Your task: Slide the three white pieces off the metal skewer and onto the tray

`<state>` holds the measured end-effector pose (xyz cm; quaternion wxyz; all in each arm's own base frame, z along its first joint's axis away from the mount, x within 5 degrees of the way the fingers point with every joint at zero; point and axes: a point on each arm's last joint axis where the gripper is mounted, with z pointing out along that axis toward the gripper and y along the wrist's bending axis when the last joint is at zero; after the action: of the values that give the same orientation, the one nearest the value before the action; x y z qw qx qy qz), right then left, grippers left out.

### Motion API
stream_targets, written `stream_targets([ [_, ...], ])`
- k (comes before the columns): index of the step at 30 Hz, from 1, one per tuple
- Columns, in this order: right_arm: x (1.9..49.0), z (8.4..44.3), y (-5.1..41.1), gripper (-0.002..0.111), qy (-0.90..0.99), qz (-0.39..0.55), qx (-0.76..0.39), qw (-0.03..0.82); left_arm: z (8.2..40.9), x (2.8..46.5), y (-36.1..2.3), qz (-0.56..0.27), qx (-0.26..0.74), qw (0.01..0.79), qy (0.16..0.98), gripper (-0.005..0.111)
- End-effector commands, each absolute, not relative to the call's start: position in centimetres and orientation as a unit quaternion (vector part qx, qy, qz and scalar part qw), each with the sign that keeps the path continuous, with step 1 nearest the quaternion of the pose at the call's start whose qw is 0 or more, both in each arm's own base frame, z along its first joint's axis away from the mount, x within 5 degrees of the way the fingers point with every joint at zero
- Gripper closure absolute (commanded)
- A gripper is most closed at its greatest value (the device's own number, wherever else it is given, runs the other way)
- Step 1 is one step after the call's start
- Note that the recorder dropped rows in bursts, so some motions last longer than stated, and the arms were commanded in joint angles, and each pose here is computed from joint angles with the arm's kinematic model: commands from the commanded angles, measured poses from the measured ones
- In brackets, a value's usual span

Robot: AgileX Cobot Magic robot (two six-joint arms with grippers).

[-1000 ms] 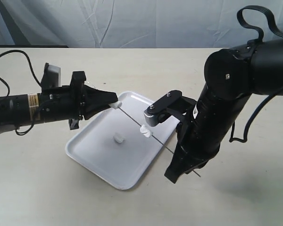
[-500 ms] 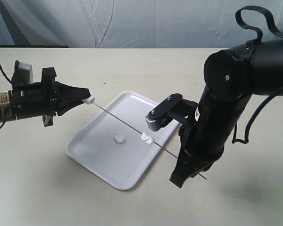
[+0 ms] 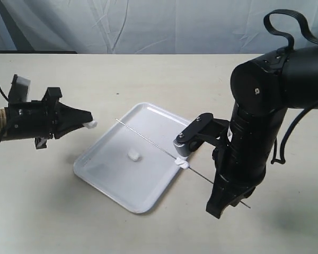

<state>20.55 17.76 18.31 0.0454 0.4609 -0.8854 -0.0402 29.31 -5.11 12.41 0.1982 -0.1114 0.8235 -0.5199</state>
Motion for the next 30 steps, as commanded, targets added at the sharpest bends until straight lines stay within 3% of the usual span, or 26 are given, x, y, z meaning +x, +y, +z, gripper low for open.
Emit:
stream_targets([
  [1, 20.9, 18.3, 17.8, 0.109, -0.894, -0.036, 0.445, 0.028, 11.4, 28.4, -6.8, -0.48, -0.047, 0.163, 0.861, 0.103],
  [12, 20.9, 18.3, 17.9, 0.109, -0.903, -0.043, 0.427, 0.026, 10.3, 27.1, -12.3, -0.411, 0.044, 0.16, 0.896, 0.103],
  [21, 20.9, 18.3, 17.9, 0.109, -0.903, -0.043, 0.426, 0.026, 10.2, 27.4, -12.5, -0.401, 0.023, 0.168, 0.9, 0.071],
  [30, 21.8, 18.3, 18.6, 0.109, -0.92, -0.058, 0.386, -0.035, 12.6, 27.2, -14.0, -0.543, 0.009, 0.168, 0.823, 0.07],
])
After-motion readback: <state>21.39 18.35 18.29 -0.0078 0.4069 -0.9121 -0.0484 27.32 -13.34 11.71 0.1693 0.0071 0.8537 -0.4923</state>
